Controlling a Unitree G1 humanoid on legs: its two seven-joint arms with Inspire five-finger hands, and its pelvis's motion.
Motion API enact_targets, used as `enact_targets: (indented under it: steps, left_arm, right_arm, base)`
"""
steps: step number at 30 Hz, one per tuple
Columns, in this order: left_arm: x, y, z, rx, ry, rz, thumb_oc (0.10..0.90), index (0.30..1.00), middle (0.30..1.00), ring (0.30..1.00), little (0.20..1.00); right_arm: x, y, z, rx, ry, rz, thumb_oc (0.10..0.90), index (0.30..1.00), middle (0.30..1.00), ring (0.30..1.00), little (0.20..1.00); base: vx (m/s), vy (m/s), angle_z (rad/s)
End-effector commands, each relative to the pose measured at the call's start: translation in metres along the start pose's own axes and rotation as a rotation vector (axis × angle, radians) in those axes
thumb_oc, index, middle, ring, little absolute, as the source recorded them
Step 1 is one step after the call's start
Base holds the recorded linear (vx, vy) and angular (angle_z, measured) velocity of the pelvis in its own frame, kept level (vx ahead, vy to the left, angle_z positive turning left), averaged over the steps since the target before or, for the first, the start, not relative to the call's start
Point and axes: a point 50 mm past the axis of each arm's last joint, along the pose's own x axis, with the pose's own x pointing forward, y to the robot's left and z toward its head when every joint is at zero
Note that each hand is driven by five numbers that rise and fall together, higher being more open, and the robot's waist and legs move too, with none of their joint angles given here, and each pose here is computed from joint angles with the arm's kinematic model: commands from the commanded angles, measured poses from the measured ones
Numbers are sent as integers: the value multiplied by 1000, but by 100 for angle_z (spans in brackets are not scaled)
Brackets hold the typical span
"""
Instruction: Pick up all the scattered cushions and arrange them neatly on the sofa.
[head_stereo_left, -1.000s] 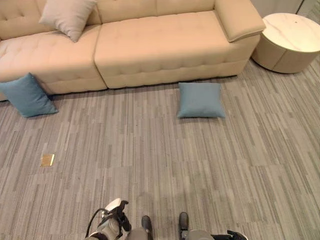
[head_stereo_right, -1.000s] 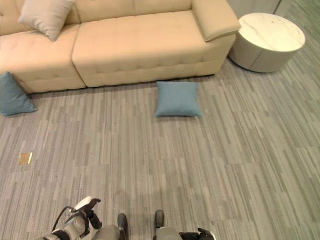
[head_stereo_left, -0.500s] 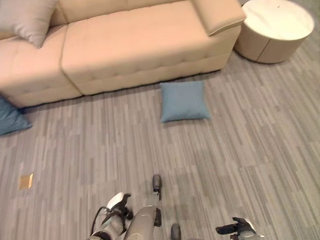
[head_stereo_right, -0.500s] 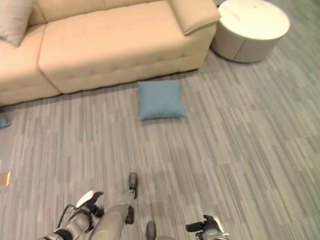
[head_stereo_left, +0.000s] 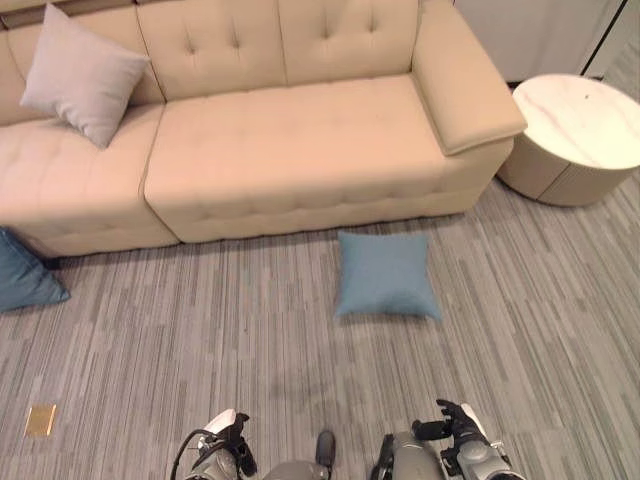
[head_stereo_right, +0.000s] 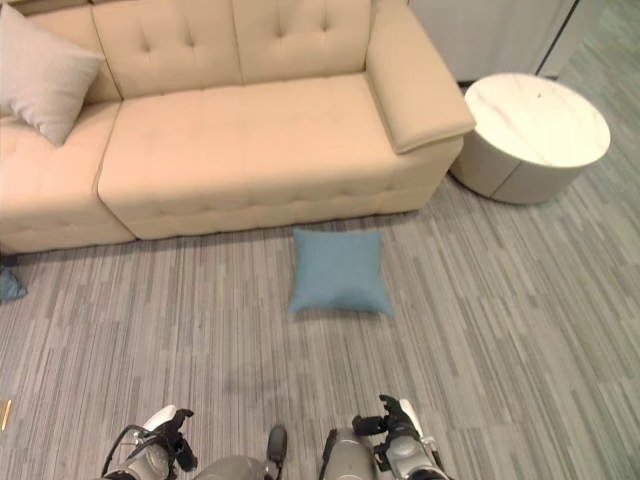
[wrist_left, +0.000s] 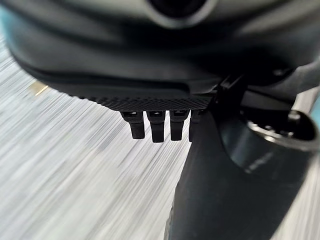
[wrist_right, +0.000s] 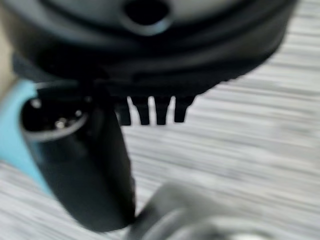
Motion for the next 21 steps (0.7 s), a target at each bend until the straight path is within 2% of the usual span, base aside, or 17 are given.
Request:
enact_targets:
  steps: [1, 4, 6, 12, 17, 21]
  left_arm:
    - [4, 15, 6, 28, -39, 75, 800, 900, 900, 900, 900]
    - [2, 9, 9, 75, -61, 54, 800, 900, 900, 900, 900]
    - [-3, -9, -2, 64, -24, 2, 800, 900, 900, 900, 900]
    - [-6, -16, -8, 35, -7, -33, 800, 900, 900, 900, 900]
    - [-8, -24, -5, 64, -16, -68, 800, 900, 900, 900, 900]
    - [-6, -19, -1, 26, -16, -31, 800, 900, 900, 900, 900]
  right_arm:
    - [-9, 9, -39, 25, 159, 1, 800, 900, 900, 900, 900]
    - [-13, 5, -58, 71, 224, -23, 800, 900, 900, 900, 900]
    - [-17, 3, -71, 118, 278, -40, 800, 900, 900, 900, 900]
    - [-17, -17, -79, 180, 318, -116, 800, 900, 900, 900, 900]
    - [-25, -15, -97, 179, 384, -132, 800, 900, 900, 900, 900]
    - [-21, -12, -87, 203, 346, -151, 800, 900, 900, 900, 900]
  base:
    - [479, -174, 81]
    - [443, -204, 40]
    - [481, -263, 57]
    - [141, -191, 22]
    - [247, 52, 3]
    - [193, 154, -14]
